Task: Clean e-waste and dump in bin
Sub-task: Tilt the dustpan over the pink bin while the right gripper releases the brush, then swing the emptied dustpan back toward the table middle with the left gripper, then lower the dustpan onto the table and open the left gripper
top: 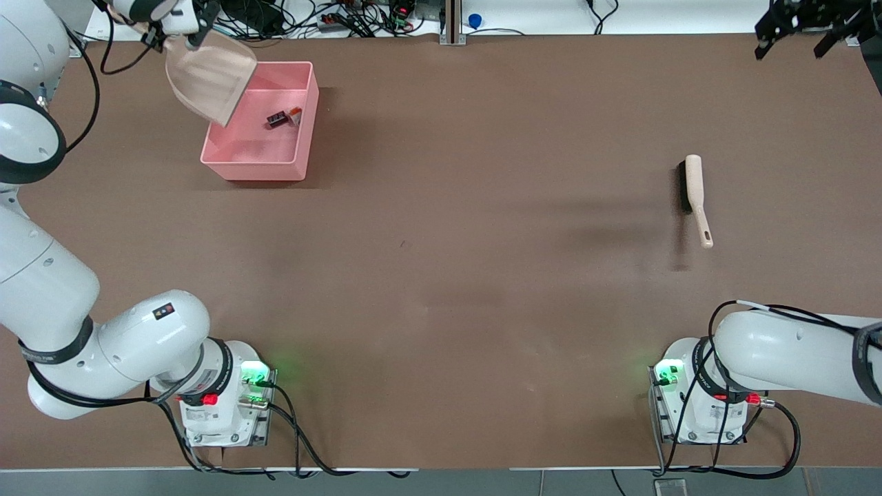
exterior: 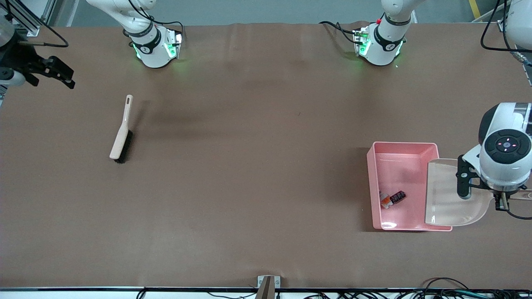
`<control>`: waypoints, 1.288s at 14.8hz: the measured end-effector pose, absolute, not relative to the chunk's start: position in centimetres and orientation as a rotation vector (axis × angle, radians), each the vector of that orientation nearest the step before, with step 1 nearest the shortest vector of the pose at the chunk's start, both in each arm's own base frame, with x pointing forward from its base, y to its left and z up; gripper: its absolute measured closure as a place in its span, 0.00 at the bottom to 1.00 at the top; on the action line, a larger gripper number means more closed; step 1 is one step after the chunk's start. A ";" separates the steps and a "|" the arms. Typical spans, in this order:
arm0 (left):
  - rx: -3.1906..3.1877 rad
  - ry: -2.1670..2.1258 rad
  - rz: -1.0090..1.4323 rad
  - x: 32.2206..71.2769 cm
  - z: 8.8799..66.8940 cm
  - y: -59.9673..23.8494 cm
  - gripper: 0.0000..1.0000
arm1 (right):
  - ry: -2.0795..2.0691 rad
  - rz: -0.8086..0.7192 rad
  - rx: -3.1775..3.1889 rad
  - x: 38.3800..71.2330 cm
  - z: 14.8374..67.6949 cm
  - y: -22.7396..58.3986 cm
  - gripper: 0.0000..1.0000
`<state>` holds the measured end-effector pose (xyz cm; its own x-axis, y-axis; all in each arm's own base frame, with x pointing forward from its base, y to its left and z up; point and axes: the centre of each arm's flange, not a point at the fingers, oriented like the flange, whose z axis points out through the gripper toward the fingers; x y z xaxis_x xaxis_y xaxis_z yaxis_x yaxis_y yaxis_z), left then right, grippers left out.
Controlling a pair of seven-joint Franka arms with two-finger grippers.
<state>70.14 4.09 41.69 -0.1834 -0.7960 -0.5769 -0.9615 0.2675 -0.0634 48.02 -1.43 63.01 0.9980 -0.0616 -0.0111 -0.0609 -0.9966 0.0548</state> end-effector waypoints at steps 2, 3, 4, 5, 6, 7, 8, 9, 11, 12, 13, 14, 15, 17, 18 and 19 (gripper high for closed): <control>-1.605 2.044 0.307 70.4 45.0 1.0 0.67 | -0.102 -0.022 3.094 51.3 64.2 -1.9 0.00; -1.636 2.049 0.242 70.2 46.2 -1.0 0.67 | -0.108 -0.010 3.097 52.9 64.6 -2.3 0.00; -1.681 2.049 0.183 69.9 46.8 -2.9 0.67 | -0.114 0.001 3.100 54.3 64.9 -2.6 0.00; -1.735 2.047 0.127 69.6 47.1 -4.7 0.67 | -0.116 0.007 3.102 55.2 65.0 -2.8 0.00; -1.786 2.046 0.080 69.3 47.2 -6.5 0.67 | -0.116 0.008 3.103 55.9 65.0 -2.8 0.00; -1.826 2.048 0.046 68.9 47.0 -8.4 0.67 | -0.115 0.008 3.104 56.3 65.0 -2.8 0.00; -1.862 2.052 0.017 68.6 46.7 -10.6 0.67 | -0.115 0.011 3.104 56.4 65.1 -2.8 0.00; -1.908 2.055 -0.011 68.1 46.1 -13.0 0.67 | -0.115 0.015 3.104 56.5 65.2 -2.8 0.00; -2.012 2.064 -0.052 66.9 44.3 -18.4 0.67 | -0.115 0.020 3.104 56.5 65.4 -2.8 0.00; -2.051 2.072 -0.054 66.3 42.9 -21.0 0.67 | -0.115 0.015 3.104 56.4 65.4 -2.8 0.00; -2.088 2.076 -0.048 65.7 41.3 -23.3 0.67 | -0.115 0.012 3.104 56.4 65.4 -2.8 0.00; -2.123 2.078 -0.035 65.1 39.6 -25.2 0.67 | -0.116 0.011 3.104 56.4 65.4 -2.9 0.00; -2.149 2.088 -0.017 64.6 37.9 -26.5 0.67 | -0.116 0.010 3.104 56.4 65.3 -2.9 0.00; -2.170 2.137 0.024 64.1 34.7 -28.2 0.67 | -0.114 0.008 3.104 56.4 65.3 -2.8 0.00; -2.172 2.162 0.041 63.8 33.4 -28.8 0.67 | -0.115 0.007 3.104 56.4 65.3 -2.8 0.00; -2.169 2.183 0.055 63.5 32.2 -29.5 0.67 | -0.116 0.005 3.104 56.4 65.3 -2.9 0.00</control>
<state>63.54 -29.51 32.17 -0.0059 -0.9975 -0.0701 -0.9998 0.0072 -0.0192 56.41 -2.89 65.32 0.9972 -0.0748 0.0048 -0.0749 -0.9966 0.0356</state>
